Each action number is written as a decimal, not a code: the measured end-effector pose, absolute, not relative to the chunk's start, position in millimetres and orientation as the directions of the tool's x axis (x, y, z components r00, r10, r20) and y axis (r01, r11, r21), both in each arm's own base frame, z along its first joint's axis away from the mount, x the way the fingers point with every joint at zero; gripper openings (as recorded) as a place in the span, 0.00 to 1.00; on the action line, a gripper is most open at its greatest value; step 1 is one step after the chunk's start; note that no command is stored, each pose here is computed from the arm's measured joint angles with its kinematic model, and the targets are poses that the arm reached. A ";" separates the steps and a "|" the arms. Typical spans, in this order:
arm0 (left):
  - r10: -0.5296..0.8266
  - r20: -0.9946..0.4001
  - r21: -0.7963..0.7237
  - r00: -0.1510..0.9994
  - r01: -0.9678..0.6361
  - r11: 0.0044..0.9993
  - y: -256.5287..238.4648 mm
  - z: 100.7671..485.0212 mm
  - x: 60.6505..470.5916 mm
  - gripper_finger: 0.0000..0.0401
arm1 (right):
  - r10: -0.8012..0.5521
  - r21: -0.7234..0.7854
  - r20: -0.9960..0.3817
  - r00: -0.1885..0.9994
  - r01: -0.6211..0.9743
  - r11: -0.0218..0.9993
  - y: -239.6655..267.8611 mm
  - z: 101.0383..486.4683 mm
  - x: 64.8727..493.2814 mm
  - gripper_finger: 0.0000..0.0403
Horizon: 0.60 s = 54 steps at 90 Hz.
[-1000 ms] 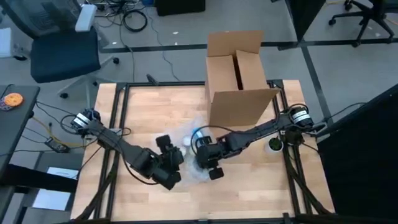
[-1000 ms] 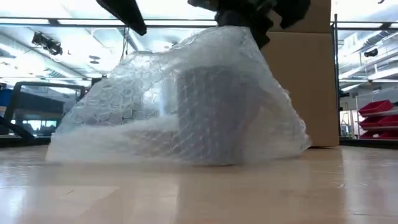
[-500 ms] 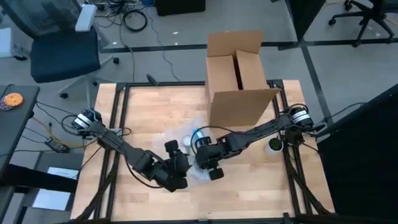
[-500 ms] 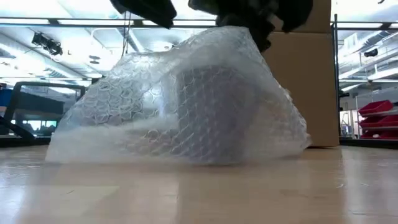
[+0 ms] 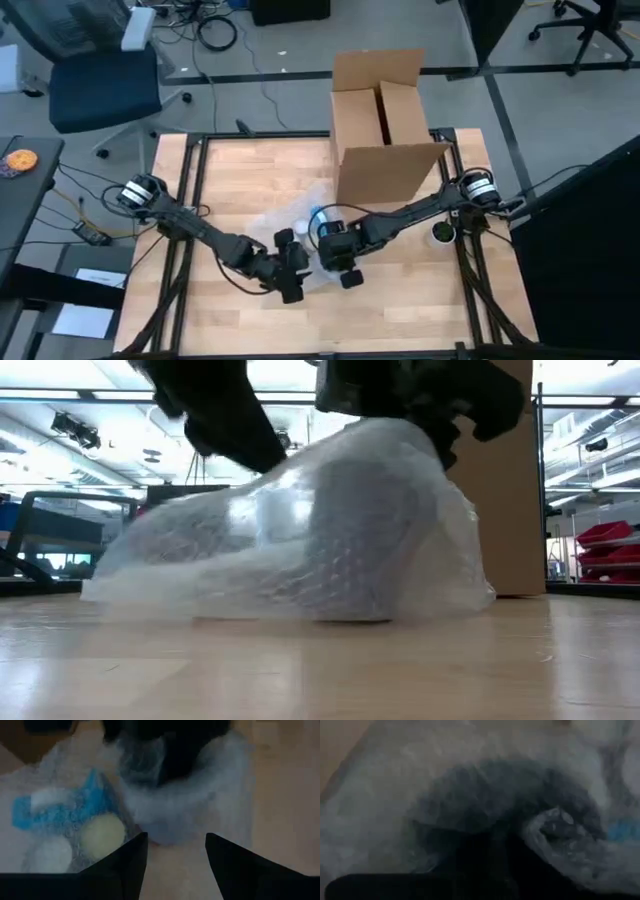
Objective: Wrap mug
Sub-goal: Wrap the purple mug with the transparent bubble wrap
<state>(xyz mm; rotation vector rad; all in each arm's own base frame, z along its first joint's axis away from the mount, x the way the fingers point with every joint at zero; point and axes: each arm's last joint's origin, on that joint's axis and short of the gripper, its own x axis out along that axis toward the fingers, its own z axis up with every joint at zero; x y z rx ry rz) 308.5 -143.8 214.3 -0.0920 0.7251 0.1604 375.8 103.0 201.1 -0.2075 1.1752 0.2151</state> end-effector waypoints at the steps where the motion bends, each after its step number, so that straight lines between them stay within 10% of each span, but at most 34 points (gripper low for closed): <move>1: 0.111 -0.662 -0.035 0.742 -0.178 0.983 -143.3 213.6 309.0 0.46 | 0.060 -0.046 -0.929 0.364 -0.275 0.960 102.9 201.5 375.5 0.18; 54: 0.067 -0.642 -0.083 0.764 -0.156 0.984 -133.0 170.1 334.5 0.46 | 0.155 0.014 -0.911 0.382 -0.347 0.938 105.9 209.0 384.1 0.18</move>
